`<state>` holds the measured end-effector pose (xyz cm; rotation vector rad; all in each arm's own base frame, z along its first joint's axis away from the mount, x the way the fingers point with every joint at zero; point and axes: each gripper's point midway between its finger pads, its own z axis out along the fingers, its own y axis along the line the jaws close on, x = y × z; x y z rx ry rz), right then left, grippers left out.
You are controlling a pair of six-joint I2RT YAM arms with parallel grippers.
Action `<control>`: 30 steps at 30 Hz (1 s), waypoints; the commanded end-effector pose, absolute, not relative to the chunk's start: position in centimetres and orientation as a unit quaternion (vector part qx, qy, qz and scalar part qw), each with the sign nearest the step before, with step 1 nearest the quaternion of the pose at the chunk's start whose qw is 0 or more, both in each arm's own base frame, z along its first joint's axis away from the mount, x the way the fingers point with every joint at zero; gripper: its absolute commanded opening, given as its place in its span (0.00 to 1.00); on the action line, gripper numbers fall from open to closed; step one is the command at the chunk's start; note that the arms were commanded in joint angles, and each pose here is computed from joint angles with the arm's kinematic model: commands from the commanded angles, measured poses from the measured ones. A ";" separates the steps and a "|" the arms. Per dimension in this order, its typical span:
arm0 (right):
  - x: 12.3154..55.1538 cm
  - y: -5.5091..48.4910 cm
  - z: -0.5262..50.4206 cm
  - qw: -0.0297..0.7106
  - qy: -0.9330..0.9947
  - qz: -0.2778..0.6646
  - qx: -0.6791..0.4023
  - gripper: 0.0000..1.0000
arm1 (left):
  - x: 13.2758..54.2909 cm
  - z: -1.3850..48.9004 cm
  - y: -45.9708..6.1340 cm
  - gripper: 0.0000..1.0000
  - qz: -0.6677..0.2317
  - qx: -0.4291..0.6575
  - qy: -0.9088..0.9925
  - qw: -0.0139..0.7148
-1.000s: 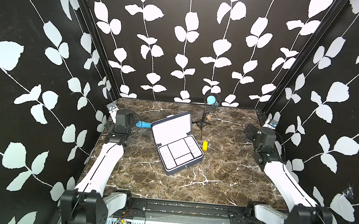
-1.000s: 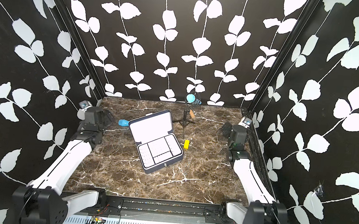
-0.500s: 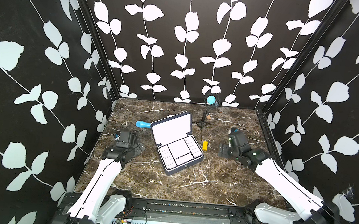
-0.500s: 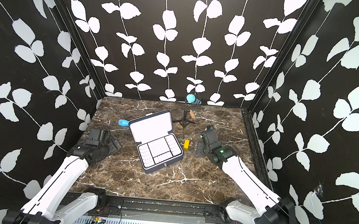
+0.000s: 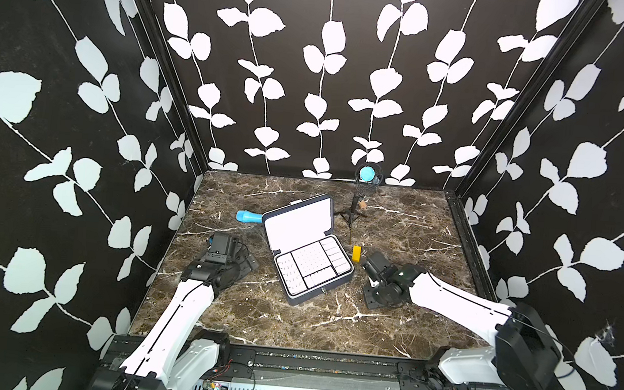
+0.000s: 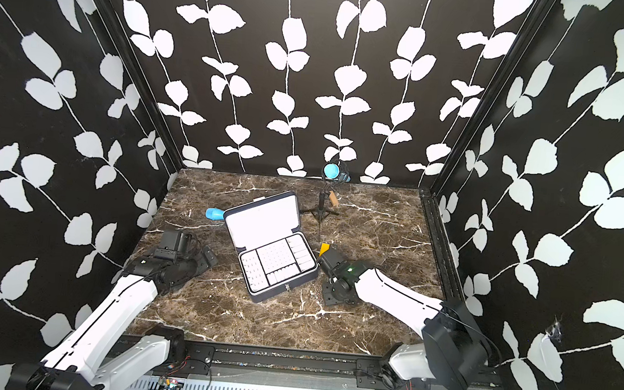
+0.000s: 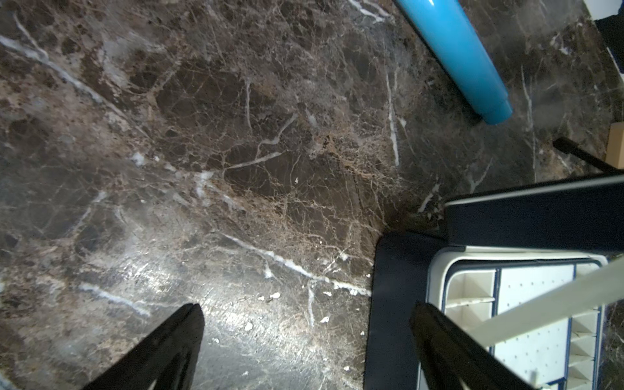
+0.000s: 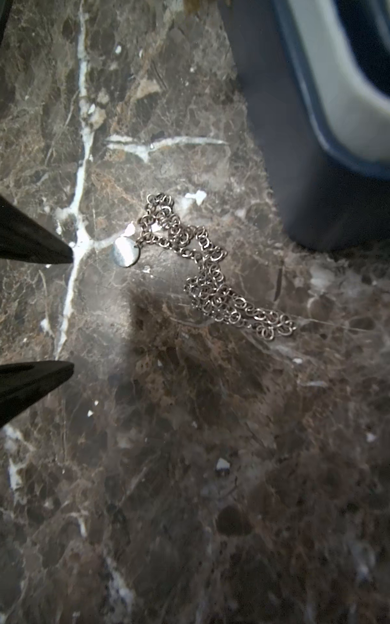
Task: Put jewelry chain into jewelry box
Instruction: Pick up the necklace from the center of the board.
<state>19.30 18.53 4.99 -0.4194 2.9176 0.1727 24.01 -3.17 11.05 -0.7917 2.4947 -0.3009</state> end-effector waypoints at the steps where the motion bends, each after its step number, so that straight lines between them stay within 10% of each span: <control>1: 19.9 20.7 4.9 0.099 0.983 0.084 -0.130 0.44 | 24.0 10.3 -3.4 0.98 -0.110 -0.278 0.922 0.245; 30: 19.9 22.3 1.1 0.046 0.982 0.059 -0.172 0.18 | 24.0 9.8 -3.7 0.98 -0.115 -0.277 0.923 0.240</control>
